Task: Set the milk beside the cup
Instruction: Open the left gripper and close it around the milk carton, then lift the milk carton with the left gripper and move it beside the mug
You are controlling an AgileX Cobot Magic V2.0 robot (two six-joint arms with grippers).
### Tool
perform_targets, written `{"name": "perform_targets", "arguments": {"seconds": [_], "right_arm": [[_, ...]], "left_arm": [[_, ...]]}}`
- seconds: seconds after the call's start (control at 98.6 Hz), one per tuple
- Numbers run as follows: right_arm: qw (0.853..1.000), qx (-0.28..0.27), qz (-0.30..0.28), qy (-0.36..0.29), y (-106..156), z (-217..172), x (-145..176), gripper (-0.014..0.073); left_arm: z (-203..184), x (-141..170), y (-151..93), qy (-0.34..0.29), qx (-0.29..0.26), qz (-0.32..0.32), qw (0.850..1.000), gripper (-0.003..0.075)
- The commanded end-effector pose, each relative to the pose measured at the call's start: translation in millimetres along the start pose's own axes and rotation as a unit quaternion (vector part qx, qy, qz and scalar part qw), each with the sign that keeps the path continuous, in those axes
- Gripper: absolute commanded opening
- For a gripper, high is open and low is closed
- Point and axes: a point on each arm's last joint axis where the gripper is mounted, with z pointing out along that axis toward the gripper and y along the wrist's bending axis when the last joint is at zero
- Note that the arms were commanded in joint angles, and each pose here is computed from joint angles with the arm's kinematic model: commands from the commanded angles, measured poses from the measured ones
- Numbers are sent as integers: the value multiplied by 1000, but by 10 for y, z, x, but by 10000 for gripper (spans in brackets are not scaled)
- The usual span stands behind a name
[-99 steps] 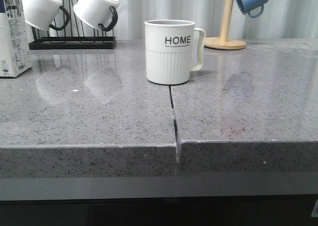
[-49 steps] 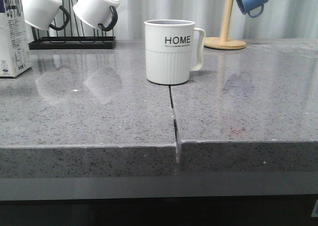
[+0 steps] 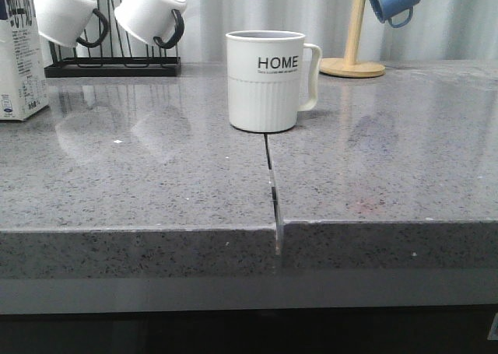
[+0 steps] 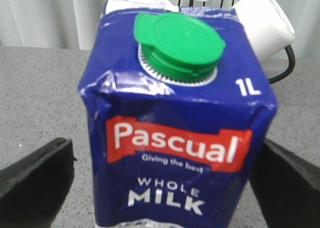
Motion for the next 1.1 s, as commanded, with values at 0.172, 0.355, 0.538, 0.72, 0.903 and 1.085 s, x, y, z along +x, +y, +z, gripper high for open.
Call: {"name": "perform_targets", "arguments": {"seconds": [0.172,0.355,0.538,0.72,0.903,1.085], "right_arm": [[999,-4,-7,-49,16,-17,-152,-69],[999,-4,-7,-49,16,-17,-152,-69],[999,-4,-7,-49,16,-17,-152,-69],[999,-4,-7,-49,16,-17,-152,-69],[999,-4,-7,-49,16,-17,-152,-69],[999,-4,-7,-49,16,-17,-152,-69]], "left_arm": [[59,-188,-21,-80,3,-10,997,553],[58,-192,-20,-82,2,-11,997,324],[26,-223,-29,-87,4,-13,996,225],[-116,-354,-125,-113,12,-49,992,225],[-259,-414,-361,-124,9,-30,992,223],[-351,-374,-671,-122,17,-34,992,223]]}}
